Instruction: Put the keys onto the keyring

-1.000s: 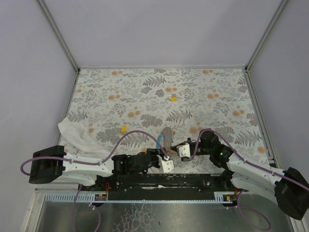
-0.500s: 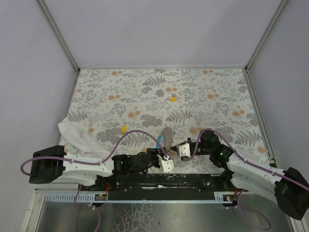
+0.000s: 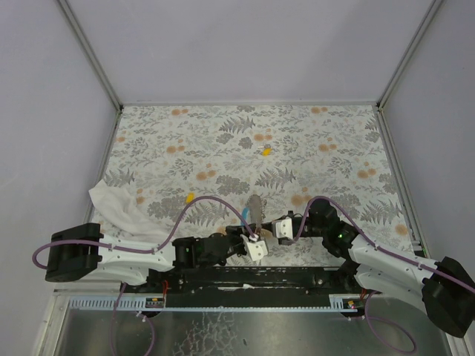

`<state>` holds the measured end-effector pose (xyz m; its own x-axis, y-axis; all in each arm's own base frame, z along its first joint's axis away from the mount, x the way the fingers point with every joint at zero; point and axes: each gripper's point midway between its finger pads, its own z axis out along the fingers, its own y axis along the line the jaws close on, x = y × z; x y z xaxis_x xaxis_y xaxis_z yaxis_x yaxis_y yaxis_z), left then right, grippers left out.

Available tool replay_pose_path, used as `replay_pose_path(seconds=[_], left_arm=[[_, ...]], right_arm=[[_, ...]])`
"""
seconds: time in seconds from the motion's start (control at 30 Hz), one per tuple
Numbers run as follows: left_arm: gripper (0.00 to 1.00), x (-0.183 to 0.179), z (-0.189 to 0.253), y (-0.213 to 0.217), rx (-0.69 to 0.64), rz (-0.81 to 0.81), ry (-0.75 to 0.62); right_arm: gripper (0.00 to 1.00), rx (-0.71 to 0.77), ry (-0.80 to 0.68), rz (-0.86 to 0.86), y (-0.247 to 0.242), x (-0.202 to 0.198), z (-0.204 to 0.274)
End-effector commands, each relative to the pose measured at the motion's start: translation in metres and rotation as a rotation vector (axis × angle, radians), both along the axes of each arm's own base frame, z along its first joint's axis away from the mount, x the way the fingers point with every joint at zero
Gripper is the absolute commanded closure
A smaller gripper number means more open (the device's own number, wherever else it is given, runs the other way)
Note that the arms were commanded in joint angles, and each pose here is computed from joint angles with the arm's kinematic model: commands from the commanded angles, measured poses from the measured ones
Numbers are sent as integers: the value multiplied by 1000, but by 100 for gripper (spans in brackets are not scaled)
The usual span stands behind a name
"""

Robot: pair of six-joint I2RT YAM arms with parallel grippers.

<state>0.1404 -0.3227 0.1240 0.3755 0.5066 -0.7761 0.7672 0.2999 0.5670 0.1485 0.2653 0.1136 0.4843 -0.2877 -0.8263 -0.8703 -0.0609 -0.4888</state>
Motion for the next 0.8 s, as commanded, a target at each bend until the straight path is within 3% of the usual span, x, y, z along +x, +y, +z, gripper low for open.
replay_pose_path(seconds=[0.0,0.77], left_arm=[[100,2,27,-13,-187,41,39],[100,-10,16,-13,-280,251,108]], right_arm=[[100,138,-96,33,14,2,44],[100,186,32,-49,10,2,50]])
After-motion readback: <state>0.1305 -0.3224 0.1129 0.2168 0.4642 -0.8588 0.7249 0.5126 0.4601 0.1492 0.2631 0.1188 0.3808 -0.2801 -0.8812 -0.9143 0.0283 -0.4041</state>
